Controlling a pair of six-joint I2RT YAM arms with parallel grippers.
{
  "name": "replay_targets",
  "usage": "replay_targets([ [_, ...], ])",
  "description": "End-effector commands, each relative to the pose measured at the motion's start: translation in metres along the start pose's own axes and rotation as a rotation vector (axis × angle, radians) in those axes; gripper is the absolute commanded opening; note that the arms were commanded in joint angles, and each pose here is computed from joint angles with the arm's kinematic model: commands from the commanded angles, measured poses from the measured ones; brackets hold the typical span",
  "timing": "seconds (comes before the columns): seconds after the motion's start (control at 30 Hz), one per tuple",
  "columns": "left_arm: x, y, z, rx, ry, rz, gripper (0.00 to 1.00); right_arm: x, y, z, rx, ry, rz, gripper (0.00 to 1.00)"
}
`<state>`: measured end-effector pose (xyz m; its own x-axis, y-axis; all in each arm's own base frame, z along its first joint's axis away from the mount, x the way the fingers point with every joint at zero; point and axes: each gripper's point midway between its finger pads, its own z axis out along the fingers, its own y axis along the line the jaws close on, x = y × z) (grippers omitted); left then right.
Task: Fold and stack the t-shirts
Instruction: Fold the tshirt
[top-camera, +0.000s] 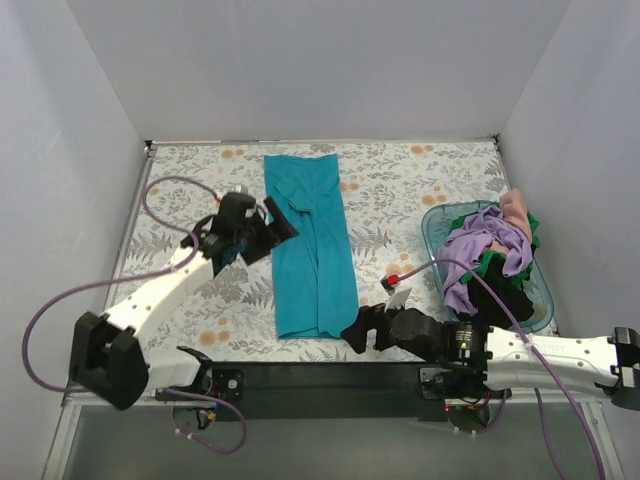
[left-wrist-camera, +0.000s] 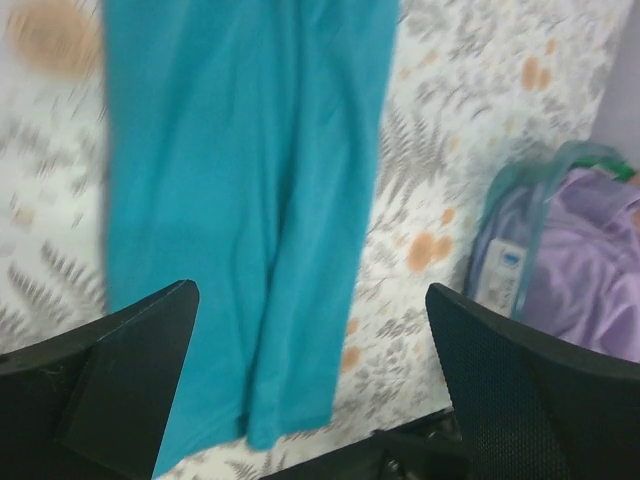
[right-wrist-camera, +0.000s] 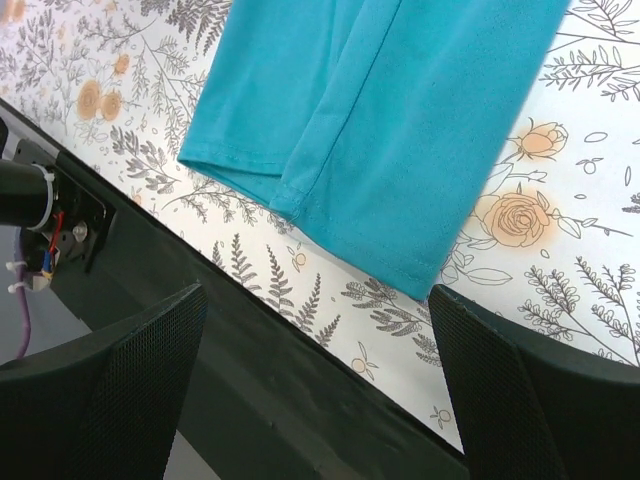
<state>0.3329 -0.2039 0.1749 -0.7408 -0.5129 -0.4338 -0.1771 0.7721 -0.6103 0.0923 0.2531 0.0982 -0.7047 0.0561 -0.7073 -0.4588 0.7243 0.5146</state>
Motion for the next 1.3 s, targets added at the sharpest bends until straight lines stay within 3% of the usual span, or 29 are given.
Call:
replay_targets([
  [0.0,0.060,0.055,-0.013,-0.081,0.009,-0.098,0.98,-0.011,0.011,-0.002,-0.028,-0.030,0.040,0.98],
  [0.03,0.086,0.083,-0.014,-0.136,0.060,-0.139,0.98,-0.002,0.003,0.001,0.011,0.007,0.018,0.98],
  [0.17,0.137,0.114,-0.031,-0.158,0.168,-0.178,0.98,0.009,-0.010,0.007,0.125,0.073,-0.001,0.98],
  [0.4,0.184,0.133,-0.046,-0.191,0.321,-0.198,0.98,0.009,-0.025,0.018,0.231,0.071,0.001,0.91],
  [0.53,0.215,0.146,-0.052,-0.258,0.400,-0.174,0.89,0.008,-0.037,0.024,0.279,0.088,0.041,0.88],
  [0.63,0.224,0.166,-0.056,-0.358,0.403,-0.153,0.76,0.013,-0.042,0.028,0.290,0.121,0.058,0.83],
  [0.77,0.225,0.179,-0.052,-0.406,0.378,-0.160,0.59,0.020,-0.040,0.032,0.268,0.155,0.060,0.70],
  [0.8,0.226,0.179,-0.051,-0.408,0.383,-0.161,0.49,0.023,-0.040,0.033,0.265,0.167,0.057,0.68],
  [0.9,0.224,0.180,-0.048,-0.417,0.367,-0.158,0.31,0.031,-0.038,0.037,0.245,0.196,0.054,0.61],
  [0.97,0.224,0.183,-0.046,-0.429,0.366,-0.152,0.27,0.032,-0.037,0.040,0.242,0.202,0.057,0.55],
  [1.03,0.225,0.184,-0.043,-0.440,0.366,-0.147,0.10,0.035,-0.036,0.043,0.230,0.216,0.053,0.48],
  [1.07,0.225,0.184,-0.042,-0.442,0.367,-0.150,0.01,0.036,-0.034,0.044,0.224,0.221,0.052,0.38],
  [1.13,0.225,0.182,-0.041,-0.438,0.374,-0.141,0.00,0.038,-0.034,0.046,0.219,0.230,0.043,0.23],
  [1.17,0.224,0.180,-0.042,-0.430,0.373,-0.138,0.00,0.038,-0.033,0.046,0.218,0.229,0.042,0.05],
  [1.27,0.217,0.169,-0.044,-0.381,0.349,-0.132,0.00,0.031,-0.031,0.047,0.213,0.205,0.037,0.01],
])
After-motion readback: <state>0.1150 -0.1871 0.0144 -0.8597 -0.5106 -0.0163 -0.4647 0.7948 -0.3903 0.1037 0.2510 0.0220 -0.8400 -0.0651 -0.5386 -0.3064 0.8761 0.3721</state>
